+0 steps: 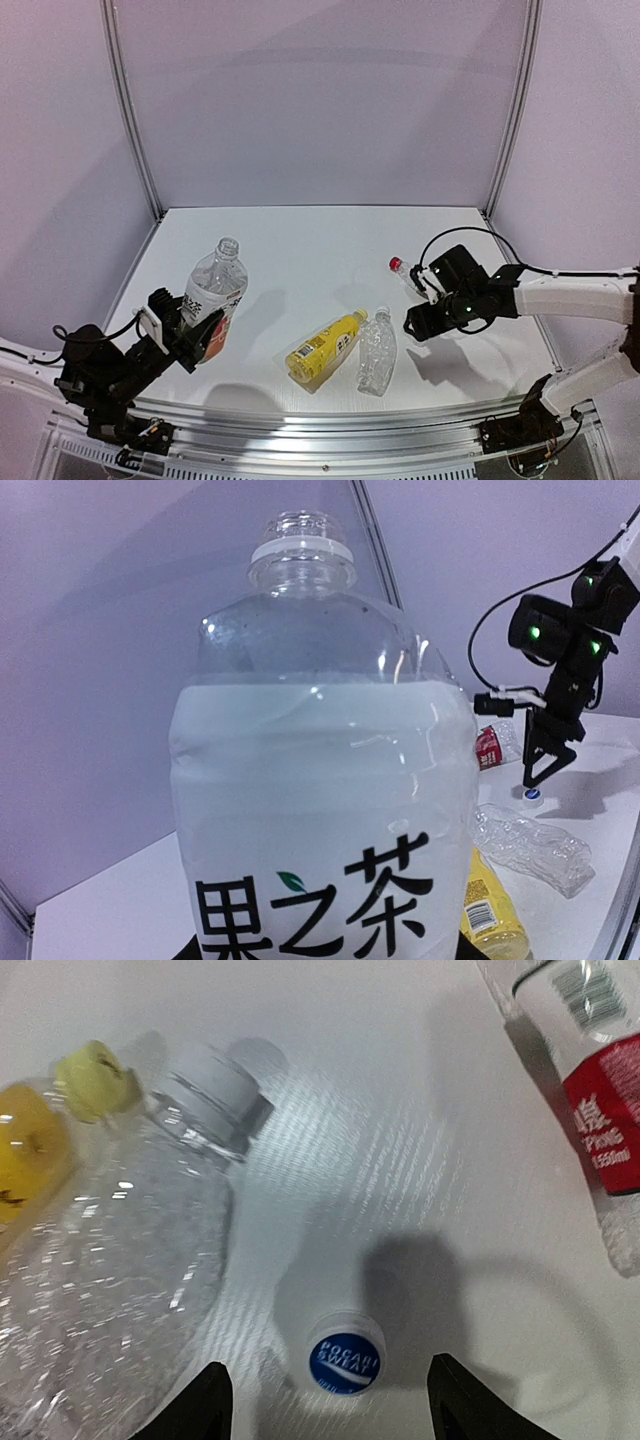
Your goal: Unscrew the bottle caps
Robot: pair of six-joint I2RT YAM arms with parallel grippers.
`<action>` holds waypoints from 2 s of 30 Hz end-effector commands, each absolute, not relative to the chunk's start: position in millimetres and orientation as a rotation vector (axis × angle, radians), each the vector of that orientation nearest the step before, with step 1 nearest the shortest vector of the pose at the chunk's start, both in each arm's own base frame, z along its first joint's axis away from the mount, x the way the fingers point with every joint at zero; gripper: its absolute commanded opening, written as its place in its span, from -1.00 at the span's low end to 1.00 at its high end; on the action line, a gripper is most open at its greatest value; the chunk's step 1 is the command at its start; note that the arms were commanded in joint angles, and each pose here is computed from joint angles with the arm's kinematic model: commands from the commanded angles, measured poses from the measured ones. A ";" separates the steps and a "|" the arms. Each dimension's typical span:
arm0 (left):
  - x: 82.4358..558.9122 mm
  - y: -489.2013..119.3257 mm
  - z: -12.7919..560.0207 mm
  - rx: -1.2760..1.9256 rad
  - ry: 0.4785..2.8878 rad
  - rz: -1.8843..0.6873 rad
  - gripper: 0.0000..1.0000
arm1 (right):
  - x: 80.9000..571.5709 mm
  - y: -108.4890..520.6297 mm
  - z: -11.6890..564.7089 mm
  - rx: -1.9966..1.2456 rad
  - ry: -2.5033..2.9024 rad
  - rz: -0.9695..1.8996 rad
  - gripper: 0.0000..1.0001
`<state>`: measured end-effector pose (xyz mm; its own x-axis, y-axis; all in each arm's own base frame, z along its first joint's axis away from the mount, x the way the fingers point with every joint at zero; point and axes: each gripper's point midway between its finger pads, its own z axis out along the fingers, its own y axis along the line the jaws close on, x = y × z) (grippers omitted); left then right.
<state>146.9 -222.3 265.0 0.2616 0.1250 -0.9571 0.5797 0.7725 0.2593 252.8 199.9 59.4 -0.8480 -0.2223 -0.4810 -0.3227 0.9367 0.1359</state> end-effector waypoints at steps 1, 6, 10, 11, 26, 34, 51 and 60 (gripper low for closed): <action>148.3 -225.0 261.7 0.642 1.289 -0.398 -1.00 | 251.5 243.2 151.5 -0.449 2.399 0.671 0.37; 155.7 -229.0 250.2 0.646 1.328 -0.466 -1.00 | 227.2 299.7 230.7 -0.676 2.163 0.966 0.31; 155.9 -232.1 247.3 0.663 1.349 -0.544 -1.00 | 202.2 353.9 243.0 -0.884 2.123 1.057 0.32; 154.4 -233.8 247.3 0.674 1.345 -0.563 -1.00 | 197.5 366.9 243.8 -0.930 2.114 1.060 0.33; 158.2 -256.3 226.8 0.785 1.428 -0.580 -1.00 | 160.8 441.2 318.9 -1.153 1.798 1.302 0.34; 154.4 -262.7 222.2 0.829 1.434 -0.594 -1.00 | 175.8 464.5 313.9 -1.165 1.850 1.240 0.31; 152.2 -258.4 228.0 0.815 1.416 -0.607 -1.00 | 184.8 488.5 300.3 -1.173 1.957 1.260 -0.14; 153.0 -257.7 228.9 0.808 1.415 -0.604 -1.00 | 177.3 491.8 298.7 -1.188 1.975 1.293 -0.15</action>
